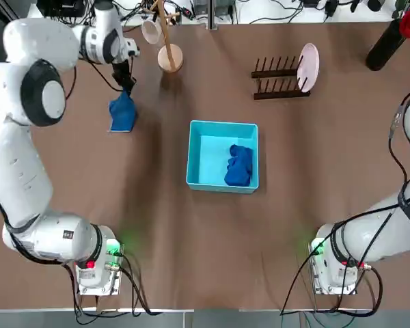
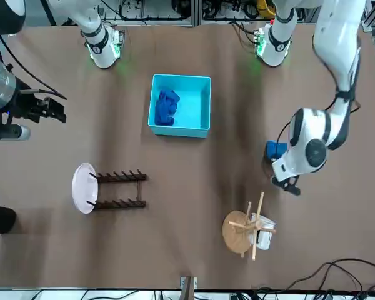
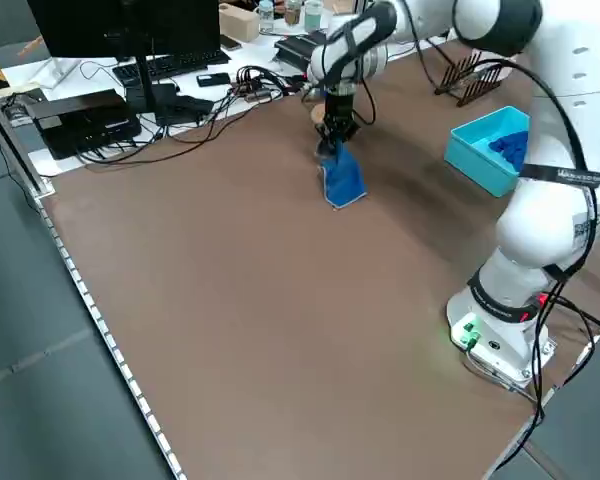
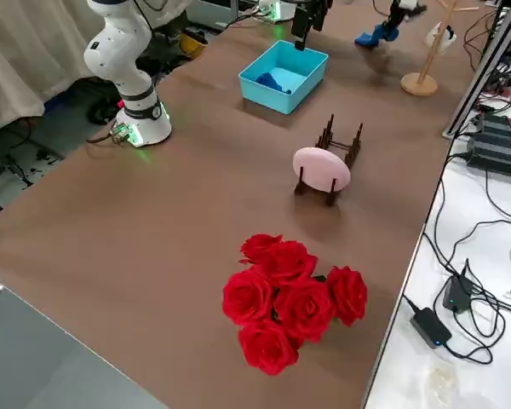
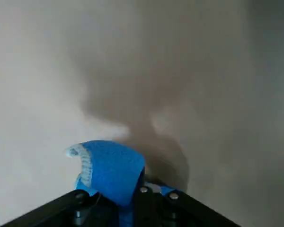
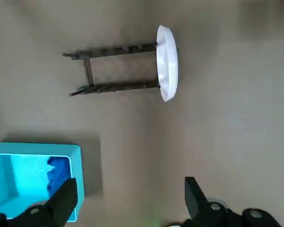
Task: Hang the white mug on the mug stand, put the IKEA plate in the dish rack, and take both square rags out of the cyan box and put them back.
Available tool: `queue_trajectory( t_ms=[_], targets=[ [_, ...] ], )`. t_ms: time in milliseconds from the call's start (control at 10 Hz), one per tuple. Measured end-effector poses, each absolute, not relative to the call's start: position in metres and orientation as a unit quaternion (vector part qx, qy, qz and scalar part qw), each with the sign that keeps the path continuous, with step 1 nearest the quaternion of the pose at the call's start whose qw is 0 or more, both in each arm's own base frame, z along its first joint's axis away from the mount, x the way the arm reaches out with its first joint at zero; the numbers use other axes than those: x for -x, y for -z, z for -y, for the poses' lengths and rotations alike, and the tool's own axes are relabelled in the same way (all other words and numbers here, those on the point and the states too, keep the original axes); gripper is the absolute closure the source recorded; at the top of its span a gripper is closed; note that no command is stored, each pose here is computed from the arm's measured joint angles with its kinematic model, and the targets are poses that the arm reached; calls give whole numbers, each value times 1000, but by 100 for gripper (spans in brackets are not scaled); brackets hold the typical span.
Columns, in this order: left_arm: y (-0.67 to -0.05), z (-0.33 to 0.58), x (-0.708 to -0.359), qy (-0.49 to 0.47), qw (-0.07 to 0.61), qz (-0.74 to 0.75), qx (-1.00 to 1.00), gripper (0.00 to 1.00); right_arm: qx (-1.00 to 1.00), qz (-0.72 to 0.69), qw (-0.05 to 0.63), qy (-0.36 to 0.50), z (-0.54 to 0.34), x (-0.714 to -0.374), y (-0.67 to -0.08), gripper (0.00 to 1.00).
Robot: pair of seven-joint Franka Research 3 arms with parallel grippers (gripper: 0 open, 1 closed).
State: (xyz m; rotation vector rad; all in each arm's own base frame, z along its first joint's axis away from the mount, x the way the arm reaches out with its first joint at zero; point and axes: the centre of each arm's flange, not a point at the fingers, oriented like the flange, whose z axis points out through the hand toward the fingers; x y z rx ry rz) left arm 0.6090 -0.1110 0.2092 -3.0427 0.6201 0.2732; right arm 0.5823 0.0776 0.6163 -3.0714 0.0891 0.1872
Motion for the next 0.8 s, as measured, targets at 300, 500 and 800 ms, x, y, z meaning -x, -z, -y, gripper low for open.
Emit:
queue_trajectory(
  t_ms=[300, 500, 800],
  targets=[
    [-176, 92, -592, -123, 34, -210, 969, 92, 997, -4, 45, -64, -139, -580, -583, 0],
    [-172, 59, -589, -136, 46, -224, 964, 92, 996, -6, 45, -76, -203, -565, -541, 0],
    [-174, -59, -586, -163, 63, -272, 946, 92, 994, -60, 48, -74, -283, -521, -487, 0]
  ],
)
